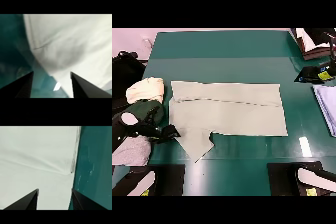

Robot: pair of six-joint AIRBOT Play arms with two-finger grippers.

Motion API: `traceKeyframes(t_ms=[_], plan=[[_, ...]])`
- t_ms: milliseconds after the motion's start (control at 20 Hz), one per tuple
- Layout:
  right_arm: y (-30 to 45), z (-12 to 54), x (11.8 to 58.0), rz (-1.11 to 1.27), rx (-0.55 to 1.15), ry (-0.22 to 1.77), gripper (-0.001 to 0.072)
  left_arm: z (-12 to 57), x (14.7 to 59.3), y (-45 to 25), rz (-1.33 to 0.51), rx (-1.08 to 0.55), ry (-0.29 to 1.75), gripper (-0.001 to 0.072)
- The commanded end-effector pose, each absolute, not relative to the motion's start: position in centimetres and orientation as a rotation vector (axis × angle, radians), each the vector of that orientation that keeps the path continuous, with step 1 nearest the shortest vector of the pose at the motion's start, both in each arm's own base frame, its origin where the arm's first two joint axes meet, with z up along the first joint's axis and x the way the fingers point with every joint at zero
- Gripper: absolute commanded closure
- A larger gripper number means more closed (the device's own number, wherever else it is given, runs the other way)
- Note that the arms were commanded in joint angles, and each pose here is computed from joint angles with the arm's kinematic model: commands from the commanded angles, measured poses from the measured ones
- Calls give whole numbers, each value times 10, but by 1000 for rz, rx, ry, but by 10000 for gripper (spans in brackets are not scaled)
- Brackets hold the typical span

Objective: Fold the shirts.

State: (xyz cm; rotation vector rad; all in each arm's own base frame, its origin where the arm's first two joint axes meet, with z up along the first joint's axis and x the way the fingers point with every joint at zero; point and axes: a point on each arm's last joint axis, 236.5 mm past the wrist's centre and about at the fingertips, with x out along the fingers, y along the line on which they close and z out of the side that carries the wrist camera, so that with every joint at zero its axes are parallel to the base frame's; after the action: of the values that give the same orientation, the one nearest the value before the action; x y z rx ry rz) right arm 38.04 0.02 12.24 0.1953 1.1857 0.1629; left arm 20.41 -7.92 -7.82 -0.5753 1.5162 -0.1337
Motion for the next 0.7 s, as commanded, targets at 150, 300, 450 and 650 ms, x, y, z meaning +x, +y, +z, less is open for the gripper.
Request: traceKeyframes(t_ms=[150, 300, 450, 650], plan=[[-1, 112, 363, 164, 206, 1254, 240, -77, 214, -123, -235, -627, 1439, 211], [-27, 63, 319, 82, 309, 1386, 240, -65, 219, -124, -279, -588, 1431, 682], [-48, 4, 260, -8, 472, 1527, 207, -47, 229, -127, -313, -570, 1408, 682], [-31, -63, 199, -5, 764, 1660, 96, -42, 233, -127, -332, -551, 1392, 682]])
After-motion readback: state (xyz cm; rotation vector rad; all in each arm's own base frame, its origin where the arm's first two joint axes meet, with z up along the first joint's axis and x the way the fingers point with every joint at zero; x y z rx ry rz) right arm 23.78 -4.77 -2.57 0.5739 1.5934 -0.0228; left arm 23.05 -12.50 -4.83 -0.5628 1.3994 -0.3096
